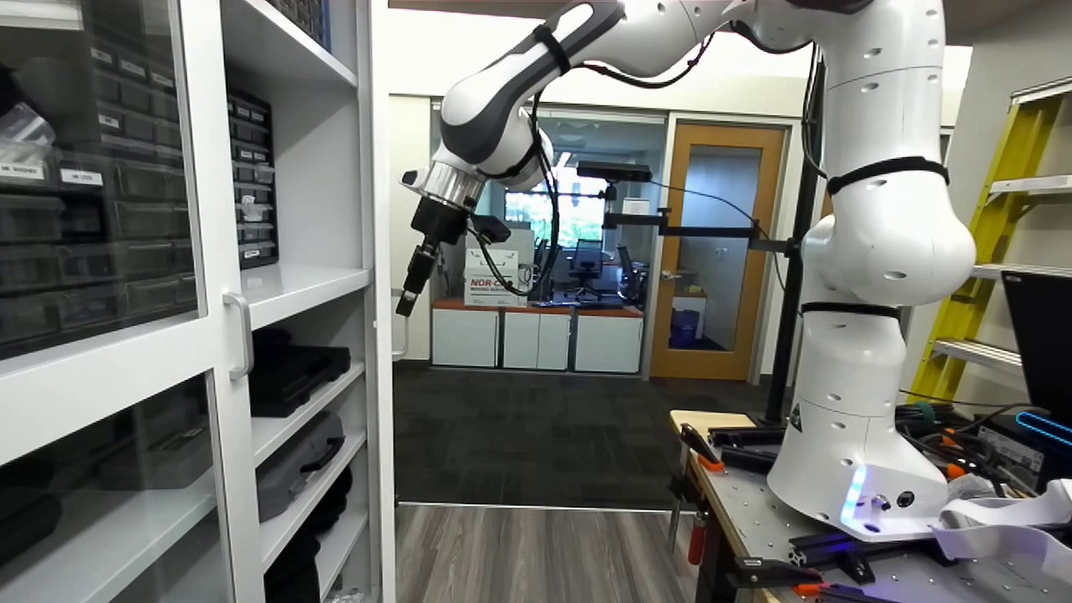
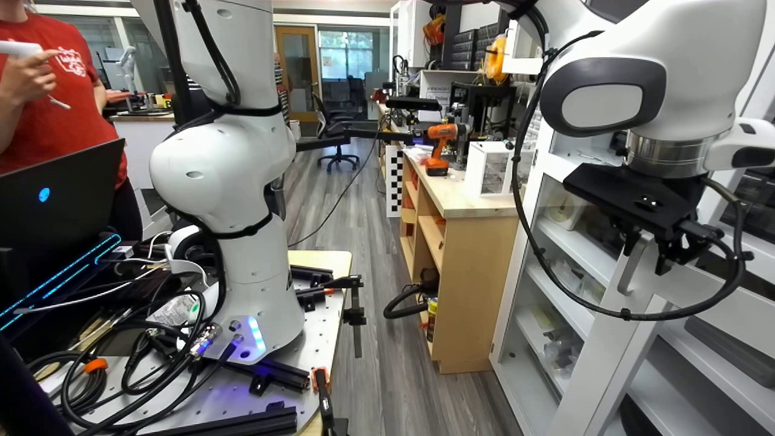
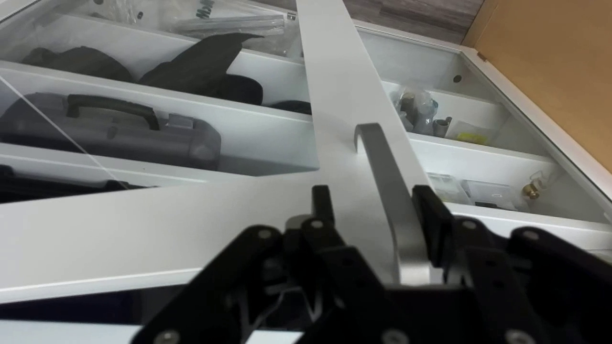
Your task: Open the right cabinet door
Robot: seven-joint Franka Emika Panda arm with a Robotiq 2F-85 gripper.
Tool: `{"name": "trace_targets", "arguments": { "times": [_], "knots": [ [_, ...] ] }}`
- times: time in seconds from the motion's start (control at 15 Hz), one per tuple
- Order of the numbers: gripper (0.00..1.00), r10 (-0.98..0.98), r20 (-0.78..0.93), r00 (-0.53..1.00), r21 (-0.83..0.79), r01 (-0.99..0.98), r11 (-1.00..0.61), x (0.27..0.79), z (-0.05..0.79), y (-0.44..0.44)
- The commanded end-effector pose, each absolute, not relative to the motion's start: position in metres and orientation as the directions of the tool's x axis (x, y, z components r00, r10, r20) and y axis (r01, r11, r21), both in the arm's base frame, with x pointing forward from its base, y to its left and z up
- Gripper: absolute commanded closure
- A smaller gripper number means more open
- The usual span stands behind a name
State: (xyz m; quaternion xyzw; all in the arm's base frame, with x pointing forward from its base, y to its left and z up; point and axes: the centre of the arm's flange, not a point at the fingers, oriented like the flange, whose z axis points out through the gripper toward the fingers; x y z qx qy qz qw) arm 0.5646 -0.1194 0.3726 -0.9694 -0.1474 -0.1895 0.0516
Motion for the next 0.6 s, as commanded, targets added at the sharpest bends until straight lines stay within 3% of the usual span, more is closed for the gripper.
{"name": "trace_targets", "arguments": {
  "times": [0.0, 0.2, 0.53],
  "knots": [
    [0.46, 0.267, 0.386, 0.883, -0.041, 0.305, -0.951, 0.5654, 0.3734, -0.1192],
    [0.29, 0.267, 0.381, 0.885, -0.044, 0.305, -0.951, 0.5655, 0.3706, -0.1191],
    [0.29, 0.266, 0.381, 0.885, -0.044, 0.305, -0.951, 0.5654, 0.3704, -0.1193]
  ]
}}
